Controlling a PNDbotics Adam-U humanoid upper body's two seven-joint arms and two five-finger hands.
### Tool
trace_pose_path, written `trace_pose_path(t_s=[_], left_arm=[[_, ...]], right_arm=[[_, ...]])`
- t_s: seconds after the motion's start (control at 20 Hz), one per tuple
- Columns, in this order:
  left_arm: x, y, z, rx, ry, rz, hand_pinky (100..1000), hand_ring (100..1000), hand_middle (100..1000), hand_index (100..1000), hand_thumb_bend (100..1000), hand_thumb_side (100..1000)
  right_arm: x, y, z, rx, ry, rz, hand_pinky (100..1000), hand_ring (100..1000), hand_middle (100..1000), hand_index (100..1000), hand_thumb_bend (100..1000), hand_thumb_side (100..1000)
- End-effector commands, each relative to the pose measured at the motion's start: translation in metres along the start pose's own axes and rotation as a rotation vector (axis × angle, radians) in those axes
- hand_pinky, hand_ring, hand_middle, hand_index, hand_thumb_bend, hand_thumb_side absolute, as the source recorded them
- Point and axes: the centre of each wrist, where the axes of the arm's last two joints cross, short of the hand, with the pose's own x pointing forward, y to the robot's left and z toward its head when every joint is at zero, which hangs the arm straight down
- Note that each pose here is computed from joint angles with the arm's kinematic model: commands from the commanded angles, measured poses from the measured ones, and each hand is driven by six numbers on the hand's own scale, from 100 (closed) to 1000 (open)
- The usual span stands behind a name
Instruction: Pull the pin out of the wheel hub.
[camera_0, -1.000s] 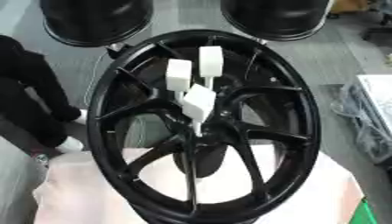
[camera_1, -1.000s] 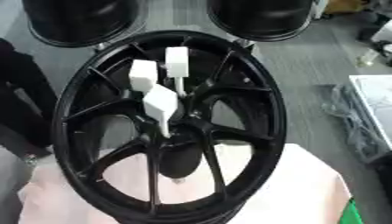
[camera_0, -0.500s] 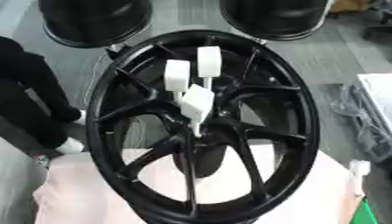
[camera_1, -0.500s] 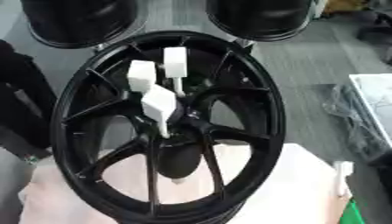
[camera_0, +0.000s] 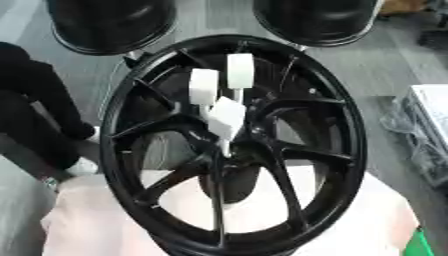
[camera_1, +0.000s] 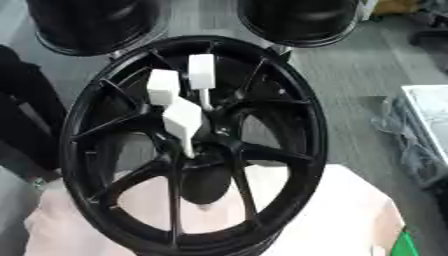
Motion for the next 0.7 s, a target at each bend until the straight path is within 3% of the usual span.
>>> trace_pose_path(t_s=[0.05,0.35,0.4,0.7], left_arm=[[0.011,0.0,-0.003,-0.008,-0.04,0.004,684,720,693,750,285,753],[0.011,-0.001,-0.003,-0.014,-0.04,0.009,684,721,694,750,285,752],[0.011,-0.002,-0.003,-0.014,-0.04,0.01,684,721,694,750,286,752],[0.01,-0.002,-0.003,-0.012,-0.037,0.015,684,721,694,750,286,752]], right_arm=[[0.032,0.005,0.004,0.067,-0.096,-0.057,812,710,690,786,384,351],[0.065,0.036,0.013,0.209,-0.185,-0.202,813,698,681,784,326,377],[0.068,0.041,0.014,0.223,-0.192,-0.221,813,699,681,785,284,414],[0.071,0.08,0.021,0.277,-0.171,-0.394,812,694,678,787,284,410]])
